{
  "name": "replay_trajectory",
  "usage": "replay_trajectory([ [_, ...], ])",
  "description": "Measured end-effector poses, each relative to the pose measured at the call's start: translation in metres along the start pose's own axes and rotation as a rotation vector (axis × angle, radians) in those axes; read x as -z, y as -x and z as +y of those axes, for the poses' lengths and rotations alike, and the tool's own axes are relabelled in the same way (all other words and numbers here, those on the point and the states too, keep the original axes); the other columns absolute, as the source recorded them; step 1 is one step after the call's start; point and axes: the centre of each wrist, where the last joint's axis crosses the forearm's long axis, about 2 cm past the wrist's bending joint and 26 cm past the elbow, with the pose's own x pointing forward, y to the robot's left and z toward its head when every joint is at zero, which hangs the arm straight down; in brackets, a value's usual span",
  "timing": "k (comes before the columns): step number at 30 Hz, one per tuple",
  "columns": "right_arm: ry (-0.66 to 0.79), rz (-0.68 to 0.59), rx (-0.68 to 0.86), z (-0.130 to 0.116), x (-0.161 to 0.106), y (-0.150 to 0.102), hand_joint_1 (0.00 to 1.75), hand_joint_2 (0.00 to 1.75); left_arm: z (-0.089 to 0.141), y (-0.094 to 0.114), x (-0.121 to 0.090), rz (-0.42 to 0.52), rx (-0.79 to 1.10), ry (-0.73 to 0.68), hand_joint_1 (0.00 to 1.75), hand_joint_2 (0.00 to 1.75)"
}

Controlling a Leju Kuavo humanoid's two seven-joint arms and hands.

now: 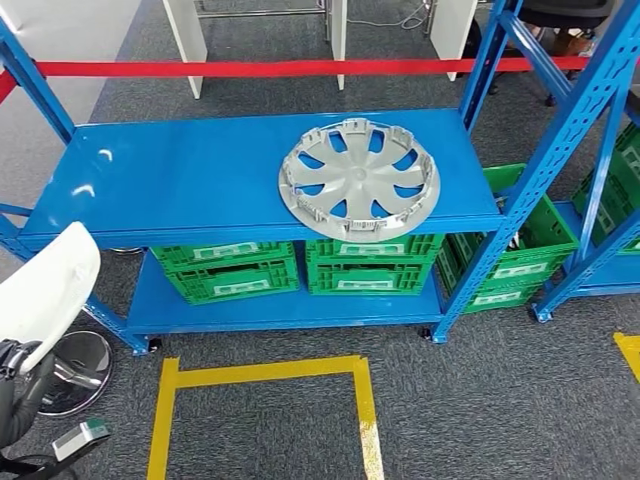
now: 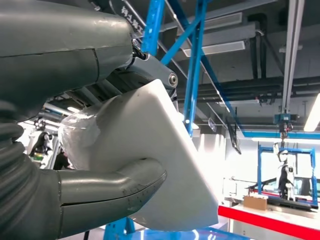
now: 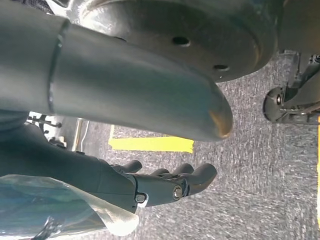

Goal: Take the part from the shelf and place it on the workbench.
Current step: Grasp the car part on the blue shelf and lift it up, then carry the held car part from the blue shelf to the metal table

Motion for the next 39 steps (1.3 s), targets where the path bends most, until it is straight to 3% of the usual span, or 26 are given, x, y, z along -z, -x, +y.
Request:
replay_trajectory([
  [18, -0.001, -0.019, -0.015, 0.001, 0.0, -0.002, 0.0, 0.0, -0.005, -0.001, 0.007, 0.001, -0.003, -0.012, 1.75, 1.75],
  [39, -0.01, -0.026, -0.002, 0.004, -0.001, -0.003, 0.0, 0.0, 0.0, 0.014, 0.011, -0.026, 0.02, -0.055, 1.75, 1.75],
])
